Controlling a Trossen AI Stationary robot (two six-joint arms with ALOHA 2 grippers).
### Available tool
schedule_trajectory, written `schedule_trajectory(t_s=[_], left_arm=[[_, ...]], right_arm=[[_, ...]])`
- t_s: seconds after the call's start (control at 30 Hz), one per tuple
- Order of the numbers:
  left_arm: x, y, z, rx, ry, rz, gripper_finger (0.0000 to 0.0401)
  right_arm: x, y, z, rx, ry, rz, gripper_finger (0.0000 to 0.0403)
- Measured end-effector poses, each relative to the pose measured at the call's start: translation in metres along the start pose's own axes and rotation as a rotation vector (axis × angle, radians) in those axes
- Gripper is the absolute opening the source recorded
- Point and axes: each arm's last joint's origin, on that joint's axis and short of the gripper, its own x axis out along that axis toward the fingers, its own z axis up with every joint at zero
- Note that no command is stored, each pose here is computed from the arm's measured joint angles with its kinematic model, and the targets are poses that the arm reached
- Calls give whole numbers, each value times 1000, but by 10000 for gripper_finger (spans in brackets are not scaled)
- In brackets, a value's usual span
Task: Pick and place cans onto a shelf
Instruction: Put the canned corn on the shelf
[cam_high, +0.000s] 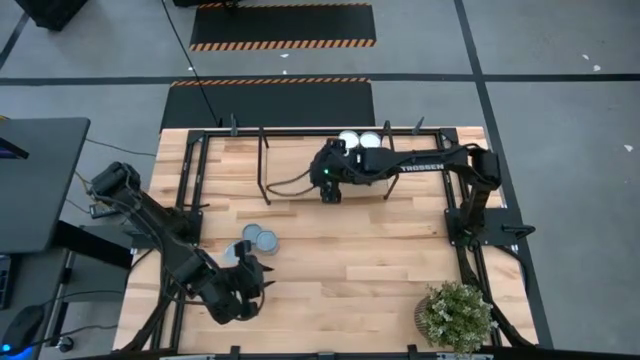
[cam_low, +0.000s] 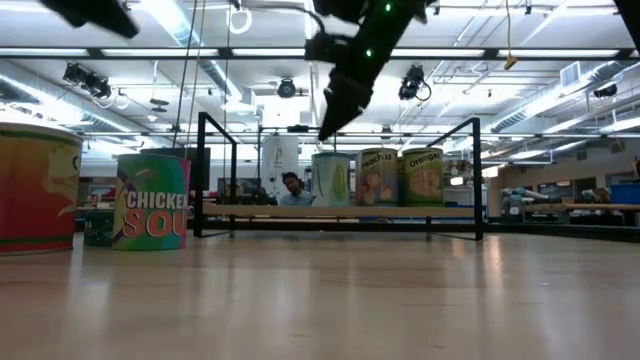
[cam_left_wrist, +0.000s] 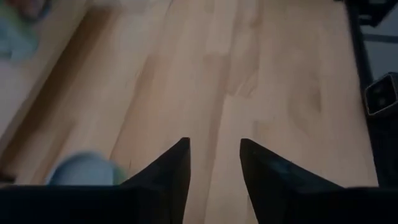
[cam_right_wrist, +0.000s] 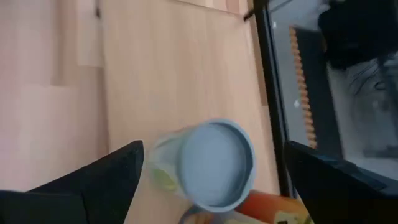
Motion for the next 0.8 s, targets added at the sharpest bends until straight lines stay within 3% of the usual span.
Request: schedule_trajectory(t_s=[0.13, 0.27, 0.47, 0.53, 0.7, 0.8], left_arm=[[-1, 6, -9, -23, 116, 21, 172], [-2, 15, -16, -69, 283, 44, 223], [-12, 10, -23, -235, 529, -77, 288], [-20, 10, -32, -249, 579, -26, 291], [-32, 21, -61, -281, 640, 216, 282], [-37, 27, -77, -291, 653, 267, 267]], right_arm=[[-24, 21, 9, -65, -45, -27, 391], [-51, 40, 13, -107, -86, -21, 386], [-85, 52, 11, -95, -121, 8, 382], [-92, 54, 9, -80, -118, 17, 382], [-105, 64, 0, -71, -64, 57, 382], [-111, 71, -7, -74, -53, 73, 382]])
